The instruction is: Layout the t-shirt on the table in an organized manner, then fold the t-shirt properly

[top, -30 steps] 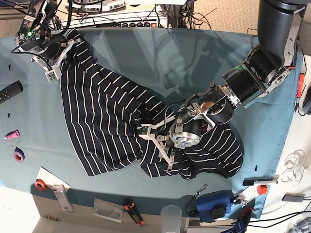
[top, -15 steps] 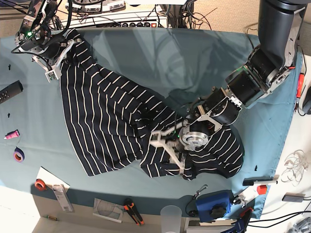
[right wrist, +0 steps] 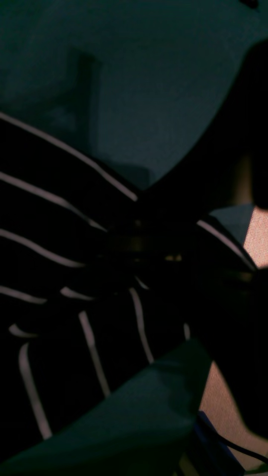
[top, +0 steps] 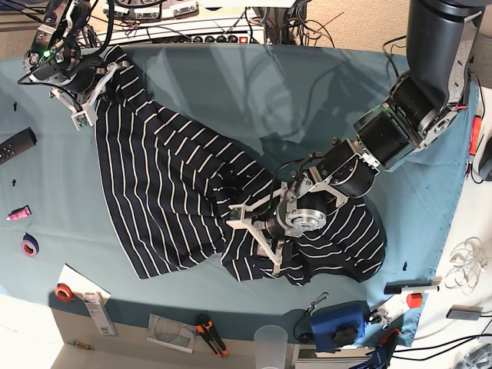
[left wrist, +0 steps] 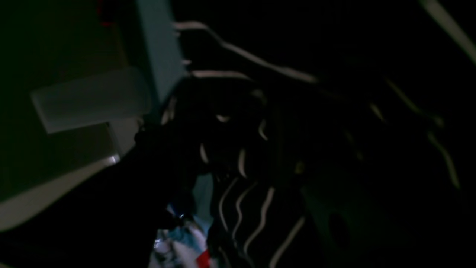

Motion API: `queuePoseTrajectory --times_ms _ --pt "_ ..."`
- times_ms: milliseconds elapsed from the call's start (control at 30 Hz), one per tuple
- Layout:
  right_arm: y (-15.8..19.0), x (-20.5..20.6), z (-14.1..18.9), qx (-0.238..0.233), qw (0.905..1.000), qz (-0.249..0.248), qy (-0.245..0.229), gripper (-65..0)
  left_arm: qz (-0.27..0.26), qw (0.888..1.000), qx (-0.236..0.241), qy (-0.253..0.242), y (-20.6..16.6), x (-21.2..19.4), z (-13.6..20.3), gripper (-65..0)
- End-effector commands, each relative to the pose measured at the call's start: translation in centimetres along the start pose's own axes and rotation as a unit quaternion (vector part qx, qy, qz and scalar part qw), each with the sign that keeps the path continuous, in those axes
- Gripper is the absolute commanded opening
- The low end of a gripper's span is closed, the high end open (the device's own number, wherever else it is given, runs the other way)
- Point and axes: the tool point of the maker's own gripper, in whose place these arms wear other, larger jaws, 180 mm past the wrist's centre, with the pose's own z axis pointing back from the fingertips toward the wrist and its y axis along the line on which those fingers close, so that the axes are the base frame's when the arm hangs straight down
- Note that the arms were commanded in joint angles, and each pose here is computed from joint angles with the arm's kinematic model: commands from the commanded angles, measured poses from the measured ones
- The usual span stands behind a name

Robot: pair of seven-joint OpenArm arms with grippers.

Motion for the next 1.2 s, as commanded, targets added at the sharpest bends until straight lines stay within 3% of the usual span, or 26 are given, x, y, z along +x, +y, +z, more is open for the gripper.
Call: queuePoseTrajectory --times_ms 0,233,467,600,800,967,1167 --pt "-0.6 -1.6 0.1 -0.015 0.9991 0.006 0.04 -65.0 -0.014 1.0 0.025 0.005 2.4 -0.2 0.4 -36.5" --pt "-0.6 -1.6 0.1 -0.015 0.9991 0.006 0.039 -65.0 -0.046 0.998 0.009 0.035 1.7 -2.8 0.7 -36.4" --pt "-0.6 -1.6 0.1 -0.015 0.9991 0.006 0.039 -65.0 -0.043 0.999 -0.022 -0.006 -1.2 -1.0 0.3 -36.4" --pt "-0.6 -1.6 0.1 -0.015 0.9991 0.006 0.039 -65.0 -0.012 0.999 0.029 -0.023 -0.7 0.0 0.2 -36.4" --pt "-0.6 -1.6 0.1 -0.015 0.9991 0.006 0.039 -65.0 -0.008 0.999 0.035 -0.035 -0.4 1.2 0.1 -36.5" --pt "-0.6 -1.6 0.1 -0.015 0.9991 0.006 0.039 -65.0 0.013 0.995 0.084 -0.051 1.6 3.0 0.2 -36.7" --pt "-0.6 -1.6 0.1 -0.015 0.9991 0.005 0.039 -65.0 0.029 0.993 0.088 -0.072 2.1 4.9 0.2 -41.0"
